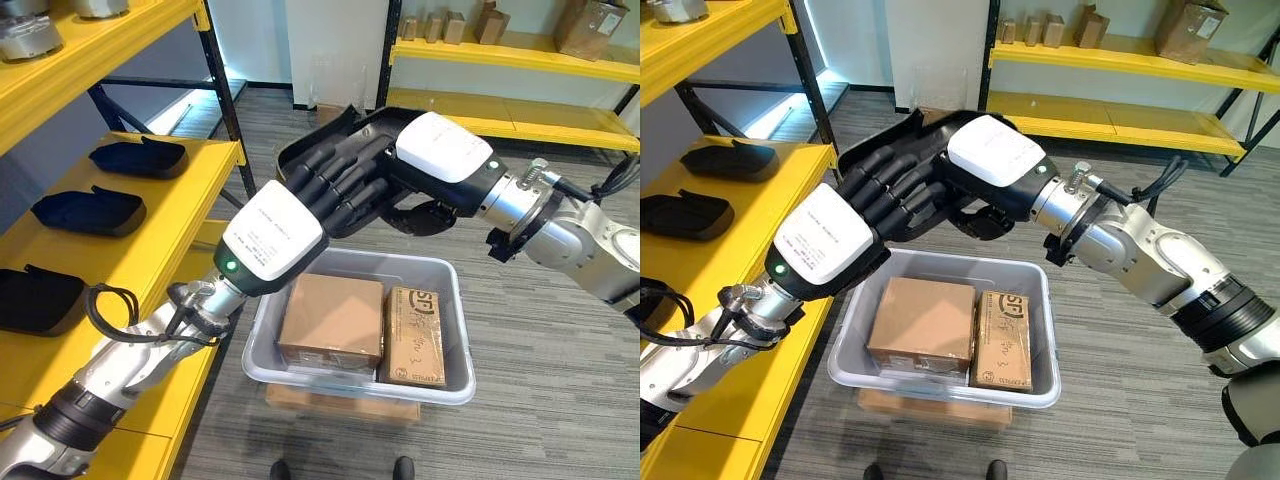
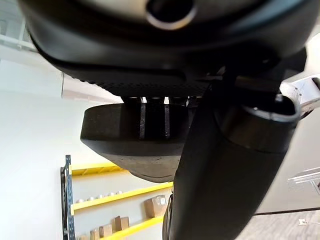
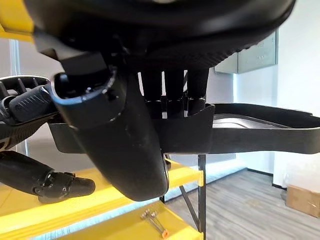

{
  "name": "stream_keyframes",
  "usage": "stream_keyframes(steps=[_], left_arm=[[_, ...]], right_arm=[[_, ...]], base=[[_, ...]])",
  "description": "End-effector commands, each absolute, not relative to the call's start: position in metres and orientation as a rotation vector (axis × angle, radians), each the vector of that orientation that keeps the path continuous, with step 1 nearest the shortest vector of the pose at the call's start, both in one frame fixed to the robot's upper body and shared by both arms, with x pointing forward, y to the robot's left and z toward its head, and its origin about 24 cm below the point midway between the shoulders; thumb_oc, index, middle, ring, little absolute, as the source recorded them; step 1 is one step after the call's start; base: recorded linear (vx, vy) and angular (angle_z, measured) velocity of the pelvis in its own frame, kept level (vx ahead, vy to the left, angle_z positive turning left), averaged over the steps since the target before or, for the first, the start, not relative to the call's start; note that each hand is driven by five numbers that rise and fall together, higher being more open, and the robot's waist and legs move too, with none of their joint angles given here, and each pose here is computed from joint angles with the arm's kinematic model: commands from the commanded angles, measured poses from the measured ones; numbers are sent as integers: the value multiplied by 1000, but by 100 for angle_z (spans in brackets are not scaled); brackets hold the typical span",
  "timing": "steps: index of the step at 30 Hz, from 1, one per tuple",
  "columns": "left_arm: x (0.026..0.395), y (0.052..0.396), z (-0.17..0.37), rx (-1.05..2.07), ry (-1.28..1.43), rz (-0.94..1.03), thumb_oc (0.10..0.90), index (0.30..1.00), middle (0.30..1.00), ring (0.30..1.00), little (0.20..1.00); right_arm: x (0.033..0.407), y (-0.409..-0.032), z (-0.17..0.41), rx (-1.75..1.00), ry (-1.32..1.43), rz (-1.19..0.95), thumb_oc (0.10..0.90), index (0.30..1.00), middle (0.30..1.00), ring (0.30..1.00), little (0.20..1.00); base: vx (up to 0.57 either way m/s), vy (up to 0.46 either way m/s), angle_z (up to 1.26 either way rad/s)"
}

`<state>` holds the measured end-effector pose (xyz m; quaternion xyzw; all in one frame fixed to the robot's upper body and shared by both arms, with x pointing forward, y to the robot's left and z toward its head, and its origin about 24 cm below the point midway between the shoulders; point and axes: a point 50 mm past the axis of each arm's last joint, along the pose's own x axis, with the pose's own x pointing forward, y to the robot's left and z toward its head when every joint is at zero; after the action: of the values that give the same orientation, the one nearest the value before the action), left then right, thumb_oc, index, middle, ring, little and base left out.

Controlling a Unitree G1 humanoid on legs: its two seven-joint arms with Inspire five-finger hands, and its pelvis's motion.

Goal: Move parts from the plastic box to the shelf.

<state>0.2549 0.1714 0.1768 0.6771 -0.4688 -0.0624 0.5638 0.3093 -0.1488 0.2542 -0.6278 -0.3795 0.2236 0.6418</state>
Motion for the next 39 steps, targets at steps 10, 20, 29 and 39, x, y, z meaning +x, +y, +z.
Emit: stream_keyframes(steps=[10,20,29,39], left_arm=[[283,202,169,1762,-921,-106,557,520,520,520,520],[287,205,161,1775,-868,-125,400,300,300,300,300],[287,200,163,1732,-887,-98,400,300,300,300,300],[287,195,169,1698,-919,-69,400,300,300,300,300]], right_arm=[[294,-119,322,-1200,-1170,413,400,300,300,300,300],[296,-118,320,-1181,-1153,421,400,300,300,300,300],[296,-115,321,-1165,-1158,425,400,300,300,300,300],[296,-113,324,-1158,-1175,415,400,300,300,300,300]], base=[[1,1,0],[0,0,0],[0,0,0],[0,0,0]])
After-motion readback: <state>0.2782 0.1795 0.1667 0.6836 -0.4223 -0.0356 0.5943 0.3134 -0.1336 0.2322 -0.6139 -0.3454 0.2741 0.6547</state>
